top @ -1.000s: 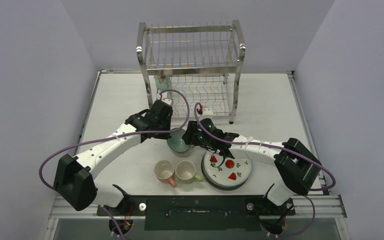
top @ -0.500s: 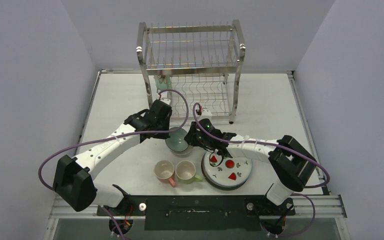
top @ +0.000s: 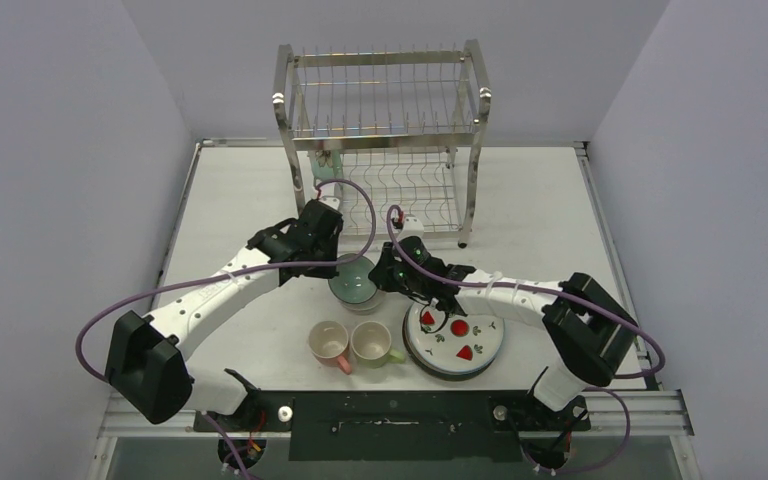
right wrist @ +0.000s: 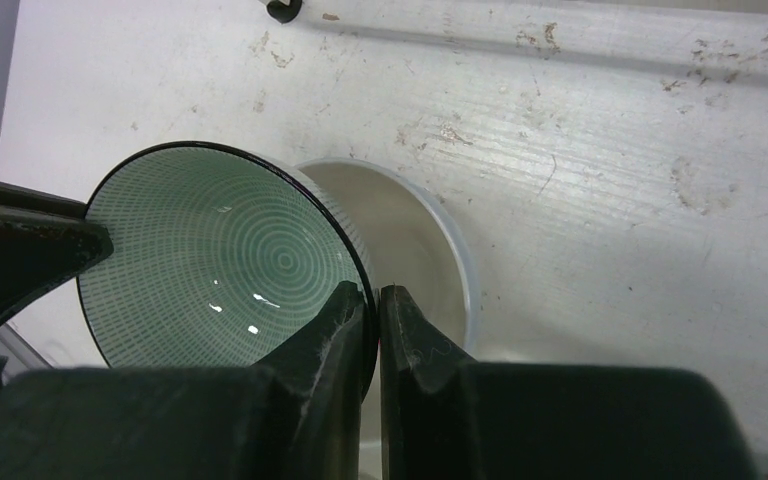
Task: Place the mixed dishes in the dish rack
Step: Pick up the bowl from the center of the board.
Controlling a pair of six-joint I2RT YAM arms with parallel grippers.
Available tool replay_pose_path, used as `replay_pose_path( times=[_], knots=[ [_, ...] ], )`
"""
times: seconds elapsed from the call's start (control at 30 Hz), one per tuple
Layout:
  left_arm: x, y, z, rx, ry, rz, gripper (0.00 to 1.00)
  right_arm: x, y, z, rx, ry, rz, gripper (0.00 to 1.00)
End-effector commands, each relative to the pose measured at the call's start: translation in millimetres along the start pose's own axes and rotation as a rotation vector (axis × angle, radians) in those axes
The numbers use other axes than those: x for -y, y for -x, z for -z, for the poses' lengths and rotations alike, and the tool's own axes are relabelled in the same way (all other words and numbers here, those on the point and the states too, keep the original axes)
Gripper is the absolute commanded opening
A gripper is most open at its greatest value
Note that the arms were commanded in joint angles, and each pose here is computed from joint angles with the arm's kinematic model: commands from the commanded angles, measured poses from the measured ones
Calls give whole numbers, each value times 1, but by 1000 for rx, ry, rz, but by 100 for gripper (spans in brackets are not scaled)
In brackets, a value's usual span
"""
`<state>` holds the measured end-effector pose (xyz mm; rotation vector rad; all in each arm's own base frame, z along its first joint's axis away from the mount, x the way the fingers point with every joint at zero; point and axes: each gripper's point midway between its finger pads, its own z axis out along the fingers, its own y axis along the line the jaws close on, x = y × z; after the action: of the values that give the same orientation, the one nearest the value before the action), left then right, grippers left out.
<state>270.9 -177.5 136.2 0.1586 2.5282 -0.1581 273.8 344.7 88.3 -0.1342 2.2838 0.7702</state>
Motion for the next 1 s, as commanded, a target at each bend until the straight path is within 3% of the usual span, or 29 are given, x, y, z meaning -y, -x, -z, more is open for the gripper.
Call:
replay_pose_path(
  times=[0.0, 0.17, 0.3, 0.53, 0.77, 0.97],
  knots=[
    [21, 35, 23, 128, -108, 36, 18, -19, 34, 20, 97, 41, 41, 0],
    [22, 34, 25, 132, -121, 37, 44, -15, 40, 34, 116, 14, 76, 0],
    [23, 33, 26, 126, -129, 34, 49, -15, 48, 46, 142, 4, 87, 0],
    [28, 32, 26, 119, -151, 32, 50, -20, 57, 62, 162, -16, 125, 0],
    [37, 31, 26, 111, -199, 39, 40, -26, 62, 71, 177, -25, 148, 0],
    [41, 27, 24, 94, -217, 41, 39, -30, 66, 76, 188, -25, 151, 0]
  ],
)
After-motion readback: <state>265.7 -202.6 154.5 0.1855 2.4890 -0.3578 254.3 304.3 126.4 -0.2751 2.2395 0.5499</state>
